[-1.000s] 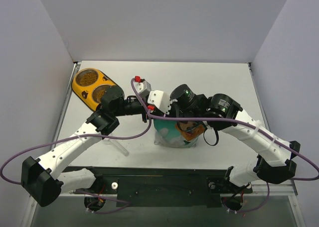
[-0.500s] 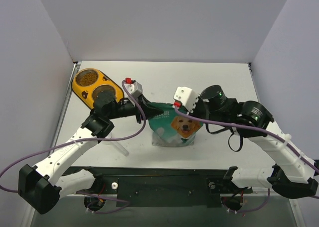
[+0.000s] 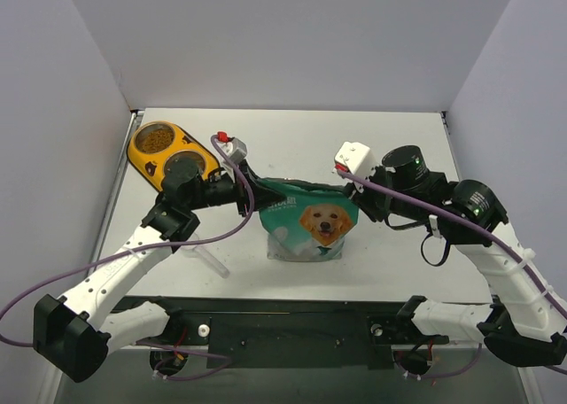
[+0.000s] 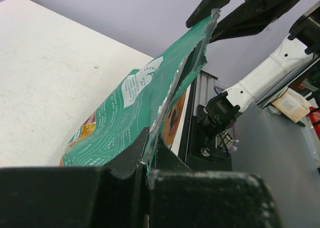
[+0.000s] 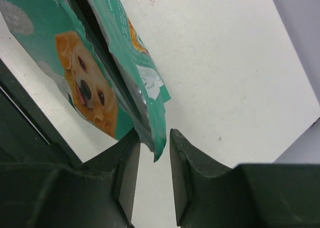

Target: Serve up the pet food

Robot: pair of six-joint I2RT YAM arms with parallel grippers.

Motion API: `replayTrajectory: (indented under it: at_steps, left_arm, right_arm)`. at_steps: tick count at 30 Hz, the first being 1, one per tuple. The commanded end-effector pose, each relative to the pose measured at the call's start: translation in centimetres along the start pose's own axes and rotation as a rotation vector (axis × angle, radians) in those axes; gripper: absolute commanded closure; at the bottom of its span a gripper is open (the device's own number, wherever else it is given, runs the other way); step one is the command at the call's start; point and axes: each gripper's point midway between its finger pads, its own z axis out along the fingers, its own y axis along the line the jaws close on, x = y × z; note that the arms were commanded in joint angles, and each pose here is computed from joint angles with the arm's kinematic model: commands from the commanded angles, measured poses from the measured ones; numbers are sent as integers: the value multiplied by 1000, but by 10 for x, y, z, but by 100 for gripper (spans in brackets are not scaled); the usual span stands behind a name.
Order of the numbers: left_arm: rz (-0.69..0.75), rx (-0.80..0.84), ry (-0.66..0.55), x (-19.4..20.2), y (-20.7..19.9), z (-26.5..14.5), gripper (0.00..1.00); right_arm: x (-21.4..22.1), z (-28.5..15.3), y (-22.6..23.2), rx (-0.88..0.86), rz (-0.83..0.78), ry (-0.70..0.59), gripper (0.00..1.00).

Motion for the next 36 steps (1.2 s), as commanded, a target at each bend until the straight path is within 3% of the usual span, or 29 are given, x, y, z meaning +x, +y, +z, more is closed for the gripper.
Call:
replayTrajectory:
  at_steps: [1, 4, 8, 10, 13, 18, 22, 27, 32, 34, 35, 36]
  left_arm:
    - [7, 22, -140, -49, -19, -8, 100]
    - [-44, -9, -159, -52, -17, -10, 97]
    - [-71, -38, -168, -54, -19, -13, 96]
    - [-87, -54, -159, -55, -18, -13, 93]
    - [-109, -96, -133, -56, -18, -12, 73]
    - [-10, -210, -34, -51, -22, -6, 50]
    - [50, -228, 4, -60, -30, 10, 30]
    - [111, -254, 60, -68, -22, 27, 33]
    - [140, -375, 58, -85, -2, 27, 34]
    - [134, -439, 38, -95, 8, 27, 33]
    - [108, -482, 46, -91, 20, 30, 32]
    - [92, -494, 62, -88, 23, 31, 30]
  right_arm:
    - [6, 12, 7, 5, 133, -24, 74]
    - [-5, 19, -1, 45, 220, -106, 82]
    - [-20, 29, 11, -39, 323, -213, 75]
    - [-23, 35, 10, -45, 374, -248, 77]
    - [-35, 39, 4, -64, 463, -330, 79]
    - [-40, 48, -7, -79, 565, -399, 81]
    - [-46, 53, -13, -62, 628, -447, 77]
    - [-45, 55, -13, -66, 662, -474, 87]
    - [-46, 54, -21, -47, 712, -478, 91]
    - [-45, 56, -22, -40, 722, -473, 82]
    - [-43, 60, -19, -54, 723, -459, 63]
    - [-42, 62, -17, -63, 714, -453, 53]
